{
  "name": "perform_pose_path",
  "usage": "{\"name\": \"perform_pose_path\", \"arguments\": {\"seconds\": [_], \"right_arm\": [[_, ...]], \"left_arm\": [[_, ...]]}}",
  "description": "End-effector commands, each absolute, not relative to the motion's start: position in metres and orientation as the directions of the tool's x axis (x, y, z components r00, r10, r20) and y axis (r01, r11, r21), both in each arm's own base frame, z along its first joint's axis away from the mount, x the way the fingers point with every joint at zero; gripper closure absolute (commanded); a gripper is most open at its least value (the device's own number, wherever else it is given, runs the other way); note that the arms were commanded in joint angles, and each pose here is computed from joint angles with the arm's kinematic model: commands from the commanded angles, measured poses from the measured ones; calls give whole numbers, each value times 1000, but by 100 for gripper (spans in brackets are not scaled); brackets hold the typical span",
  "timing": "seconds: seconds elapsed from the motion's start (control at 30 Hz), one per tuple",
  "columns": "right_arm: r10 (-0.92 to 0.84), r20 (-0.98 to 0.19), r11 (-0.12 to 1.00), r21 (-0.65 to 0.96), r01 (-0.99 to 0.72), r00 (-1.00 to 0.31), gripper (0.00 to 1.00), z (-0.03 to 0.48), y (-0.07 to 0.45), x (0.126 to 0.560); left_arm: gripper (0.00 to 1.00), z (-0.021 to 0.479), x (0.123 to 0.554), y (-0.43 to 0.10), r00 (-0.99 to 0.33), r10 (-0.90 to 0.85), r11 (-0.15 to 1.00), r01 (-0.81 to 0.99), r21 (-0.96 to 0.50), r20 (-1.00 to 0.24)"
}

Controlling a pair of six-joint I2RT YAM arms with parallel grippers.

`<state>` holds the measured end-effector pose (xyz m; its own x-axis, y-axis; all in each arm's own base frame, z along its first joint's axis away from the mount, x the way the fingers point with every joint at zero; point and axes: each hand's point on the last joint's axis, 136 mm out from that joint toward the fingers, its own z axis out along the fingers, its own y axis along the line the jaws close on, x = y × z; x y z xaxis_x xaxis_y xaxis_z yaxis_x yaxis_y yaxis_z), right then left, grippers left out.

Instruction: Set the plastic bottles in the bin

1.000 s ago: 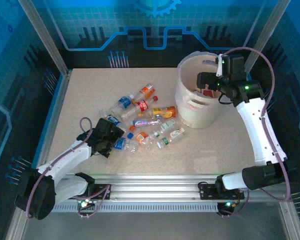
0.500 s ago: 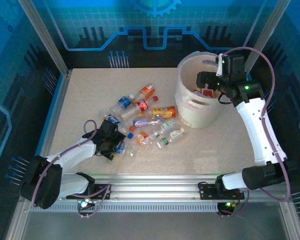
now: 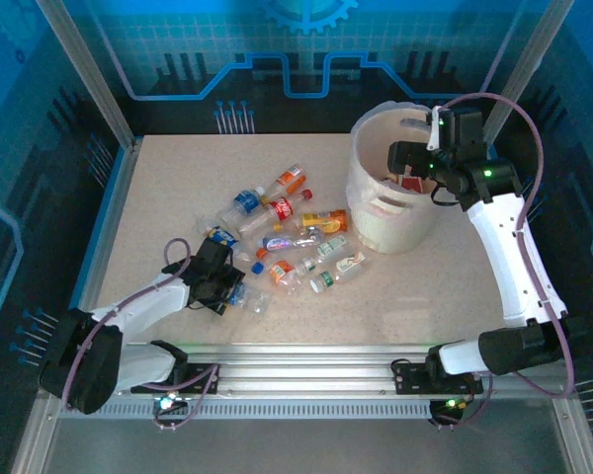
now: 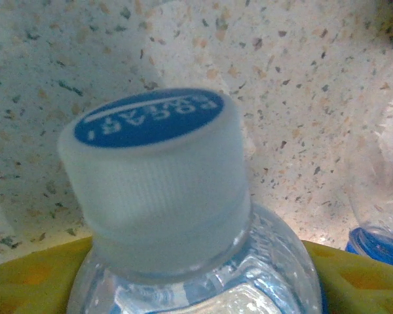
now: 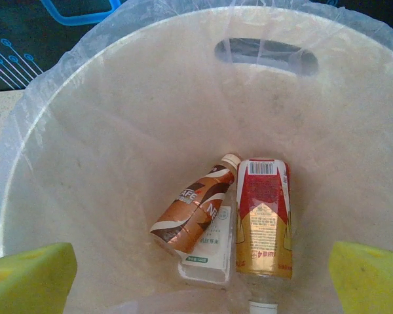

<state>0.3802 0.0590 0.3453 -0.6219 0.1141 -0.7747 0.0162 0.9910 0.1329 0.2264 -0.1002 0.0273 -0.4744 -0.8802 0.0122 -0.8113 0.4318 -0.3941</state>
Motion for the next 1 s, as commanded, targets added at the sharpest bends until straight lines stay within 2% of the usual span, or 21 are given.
{"name": "perform_pose_path", "arguments": {"seconds": [0.0,0.2,0.43,0.7,0.97], "right_arm": [[122,-786,986,166,-17,-606,0,354,69,372],[109,-794,981,185,-66,-598,0,361,79,367],[96,-818,964,218,-152,-567,0,376,95,354],[64,-829,897,291,-331,-555,0,378,134,340],[12,-831,764,366,-532,-555,0,368,193,326]], "left_arm": [[35,43,225,-91,-494,-867,474,-785,-399,-58],[41,84,233,-79,-504,-845,525,-713,-464,-181],[42,149,259,-80,-538,-767,630,-527,-570,-350],[44,229,311,-116,-591,-616,744,-218,-632,-521],[44,302,363,-171,-592,-505,729,98,-677,-629]]}}
